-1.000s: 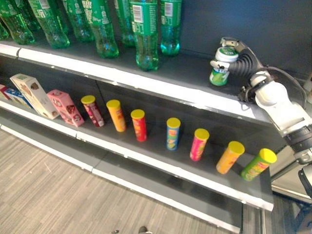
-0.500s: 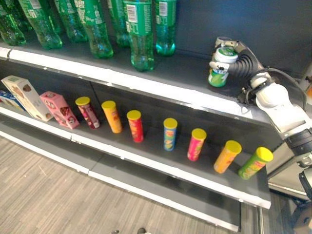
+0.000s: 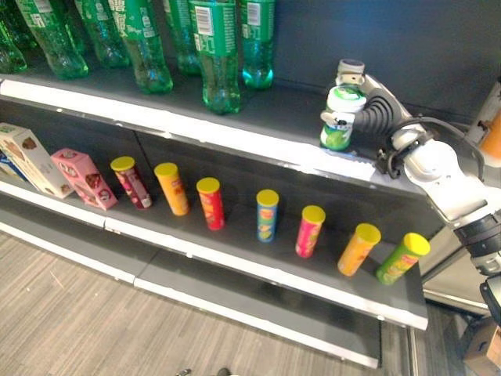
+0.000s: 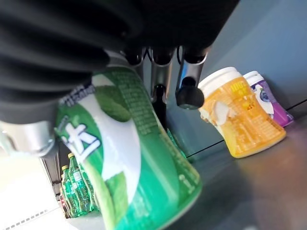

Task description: Put the goods on the table back onto the shelves and tidy them up.

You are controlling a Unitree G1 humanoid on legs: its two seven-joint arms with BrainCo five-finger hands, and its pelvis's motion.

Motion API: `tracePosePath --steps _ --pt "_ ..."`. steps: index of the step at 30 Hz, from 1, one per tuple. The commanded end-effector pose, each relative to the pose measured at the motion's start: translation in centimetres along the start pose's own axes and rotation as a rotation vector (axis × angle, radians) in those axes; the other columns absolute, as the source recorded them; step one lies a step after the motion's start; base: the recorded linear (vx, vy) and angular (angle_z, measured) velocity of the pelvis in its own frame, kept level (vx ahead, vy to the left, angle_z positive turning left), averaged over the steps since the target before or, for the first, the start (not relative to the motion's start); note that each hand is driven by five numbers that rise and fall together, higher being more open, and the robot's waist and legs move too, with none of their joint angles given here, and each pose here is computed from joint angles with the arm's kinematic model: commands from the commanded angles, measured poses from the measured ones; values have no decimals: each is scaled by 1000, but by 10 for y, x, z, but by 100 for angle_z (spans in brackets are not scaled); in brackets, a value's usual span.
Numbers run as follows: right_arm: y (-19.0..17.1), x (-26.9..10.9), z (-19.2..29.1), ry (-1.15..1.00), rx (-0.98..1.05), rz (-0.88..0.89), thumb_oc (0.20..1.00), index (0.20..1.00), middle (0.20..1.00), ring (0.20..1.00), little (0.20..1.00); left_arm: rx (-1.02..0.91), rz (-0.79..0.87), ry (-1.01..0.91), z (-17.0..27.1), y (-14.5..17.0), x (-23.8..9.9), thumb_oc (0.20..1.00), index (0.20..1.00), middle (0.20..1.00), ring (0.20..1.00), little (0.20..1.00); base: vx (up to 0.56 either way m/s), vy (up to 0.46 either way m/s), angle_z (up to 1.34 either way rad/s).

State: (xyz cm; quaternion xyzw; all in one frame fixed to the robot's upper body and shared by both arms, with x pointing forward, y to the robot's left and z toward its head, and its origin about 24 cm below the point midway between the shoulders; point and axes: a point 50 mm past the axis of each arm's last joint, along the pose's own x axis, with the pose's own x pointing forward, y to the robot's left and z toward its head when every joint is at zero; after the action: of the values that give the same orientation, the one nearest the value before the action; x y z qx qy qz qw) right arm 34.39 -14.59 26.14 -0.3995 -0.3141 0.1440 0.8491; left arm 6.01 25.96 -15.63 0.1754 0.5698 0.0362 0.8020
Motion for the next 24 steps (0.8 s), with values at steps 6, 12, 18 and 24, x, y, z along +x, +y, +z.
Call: tracePosePath --steps 6,12,18,24 --pt "-1 0 -17 78 -59 -17 200 200 200 200 200 73 22 -23 12 8 3 1000 1000 1000 1000 1000 0 0 0" --pt "-3 4 -24 117 -84 -38 200 200 200 200 200 70 27 -19 10 9 3 1000 1000 1000 1000 1000 0 0 0" --pt "0 7 -27 131 -76 -32 200 200 200 200 200 72 26 -20 11 9 3 1000 1000 1000 1000 1000 0 0 0" --pt "3 10 -28 143 -71 -23 200 200 200 200 200 67 25 -13 9 9 3 1000 1000 1000 1000 1000 0 0 0"
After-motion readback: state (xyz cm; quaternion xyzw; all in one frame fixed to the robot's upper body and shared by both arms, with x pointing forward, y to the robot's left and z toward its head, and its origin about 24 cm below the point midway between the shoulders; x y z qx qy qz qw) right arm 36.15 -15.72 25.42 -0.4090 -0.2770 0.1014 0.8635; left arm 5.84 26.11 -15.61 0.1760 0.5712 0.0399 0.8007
